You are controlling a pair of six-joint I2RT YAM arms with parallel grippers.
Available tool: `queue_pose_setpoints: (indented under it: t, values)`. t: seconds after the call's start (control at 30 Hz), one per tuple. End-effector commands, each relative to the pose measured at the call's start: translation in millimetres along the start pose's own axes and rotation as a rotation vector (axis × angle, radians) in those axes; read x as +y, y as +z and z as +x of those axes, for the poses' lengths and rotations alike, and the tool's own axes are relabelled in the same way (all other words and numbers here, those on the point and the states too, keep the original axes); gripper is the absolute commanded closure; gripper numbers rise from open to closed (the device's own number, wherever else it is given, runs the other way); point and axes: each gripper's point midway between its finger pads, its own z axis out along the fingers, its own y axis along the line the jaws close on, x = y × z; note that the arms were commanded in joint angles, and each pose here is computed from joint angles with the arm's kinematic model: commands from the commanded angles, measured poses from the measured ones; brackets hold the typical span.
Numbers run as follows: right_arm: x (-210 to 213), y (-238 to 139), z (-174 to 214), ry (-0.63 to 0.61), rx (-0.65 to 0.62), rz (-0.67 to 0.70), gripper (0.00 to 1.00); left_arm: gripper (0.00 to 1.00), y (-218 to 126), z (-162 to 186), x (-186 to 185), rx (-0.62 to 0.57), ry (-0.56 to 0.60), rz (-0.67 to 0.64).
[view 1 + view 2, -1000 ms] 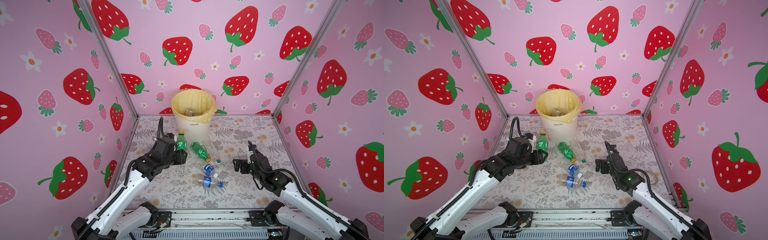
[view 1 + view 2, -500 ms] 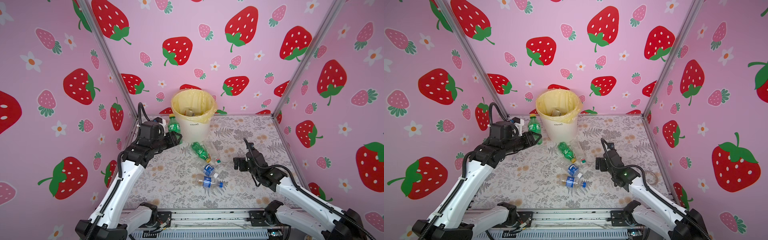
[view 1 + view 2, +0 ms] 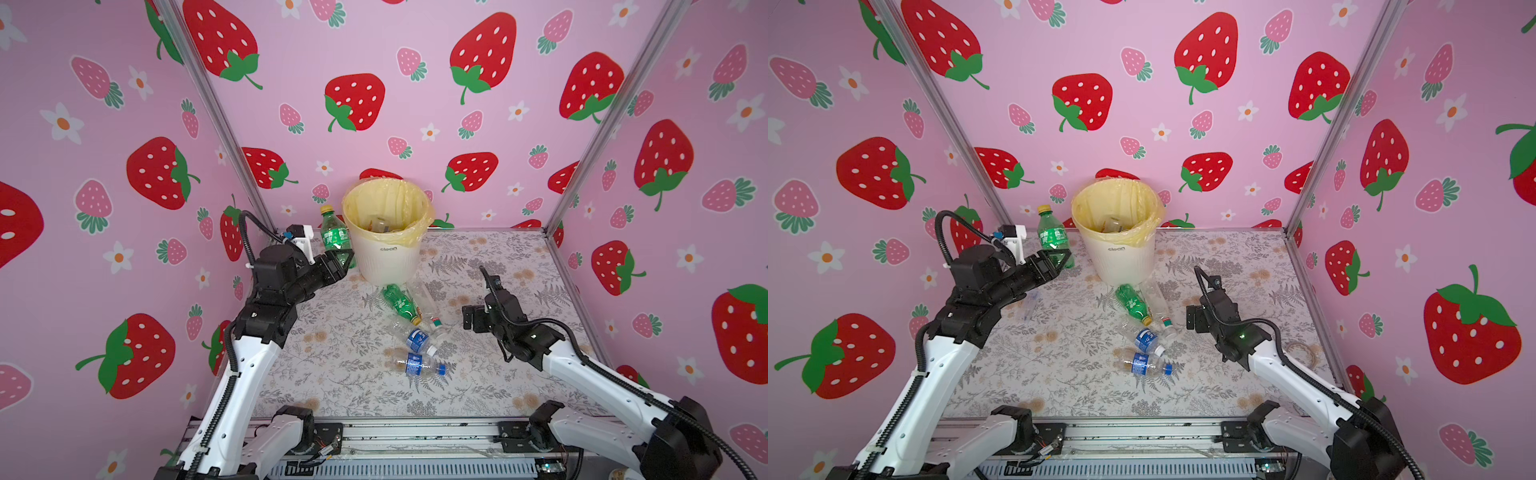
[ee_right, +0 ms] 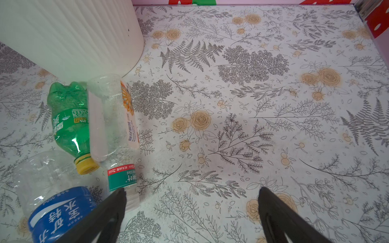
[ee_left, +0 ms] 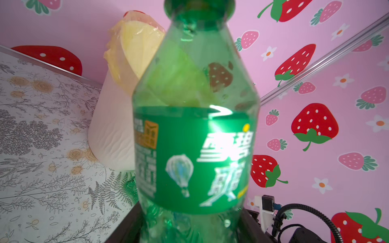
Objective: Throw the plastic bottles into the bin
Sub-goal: 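Carry the green bottle with the left gripper up over the bin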
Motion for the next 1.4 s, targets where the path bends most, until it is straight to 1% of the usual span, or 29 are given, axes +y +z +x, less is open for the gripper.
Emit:
queue_pose_setpoints:
  t: [0.0, 0.17, 0.3, 0.4, 0.67, 0.8, 0.93, 1.07, 1.13, 1.2, 1.23, 1.3, 1.33, 1.37]
  values:
    - [4.3, 1.7, -12.6, -0.005, -0.017, -0.011, 0.01, 0.47, -10.7, -17.6, -11.0, -0.084, 0.007, 0.077]
    - [7.2, 4.4, -10.2, -0.001, -0.009, -0.026, 0.01, 0.47, -18.8, -11.5, -5.2, -0.090, 0.013, 0.074]
    - [6.6, 4.6, -8.0, 0.002, -0.007, -0.028, 0.01, 0.47, -20.2, 0.0, 7.5, -0.089, -0.014, 0.044]
    - [4.8, 4.6, -6.7, 0.003, -0.006, -0.022, 0.01, 0.47, -20.8, 8.5, 12.0, -0.073, -0.008, 0.037]
    - [5.2, 3.3, -6.4, 0.012, -0.009, -0.030, 0.01, 0.47, -24.3, 18.8, 24.7, -0.091, -0.031, 0.006]
    - [4.6, 5.0, -4.4, 0.012, -0.013, -0.030, 0.01, 0.48, -24.2, 13.1, 24.9, -0.085, -0.015, -0.024]
    - [2.8, 10.4, -1.9, -0.007, -0.004, -0.014, 0.01, 0.48, -21.7, -7.3, 15.6, -0.089, 0.026, -0.048]
    - [1.4, 16.6, -1.9, -0.016, 0.003, -0.001, 0.01, 0.49, -2.8, -35.2, -5.1, -0.070, 0.070, -0.035]
    - [1.5, 19.1, -2.5, -0.018, 0.002, -0.002, 0.01, 0.48, 14.6, -46.4, -17.5, -0.048, 0.094, -0.032]
    - [1.6, 21.8, -2.3, -0.017, 0.005, -0.002, 0.01, 0.46, 38.8, -54.6, -30.9, -0.013, 0.140, -0.036]
    - [1.2, 23.5, -1.1, -0.019, 0.008, 0.000, 0.01, 0.46, 55.0, -56.3, -31.3, 0.020, 0.154, -0.062]
    - [0.3, 25.4, 0.7, -0.021, 0.013, 0.001, 0.01, 0.44, 84.6, -66.9, -43.8, 0.068, 0.180, -0.063]
    - [-0.5, 26.2, 1.2, -0.020, 0.015, 0.003, 0.01, 0.43, 102.2, -69.8, -43.8, 0.100, 0.182, -0.073]
    - [-1.2, 26.7, 2.1, -0.019, 0.018, 0.005, 0.01, 0.36, 116.6, -75.6, -45.0, 0.122, 0.179, -0.083]
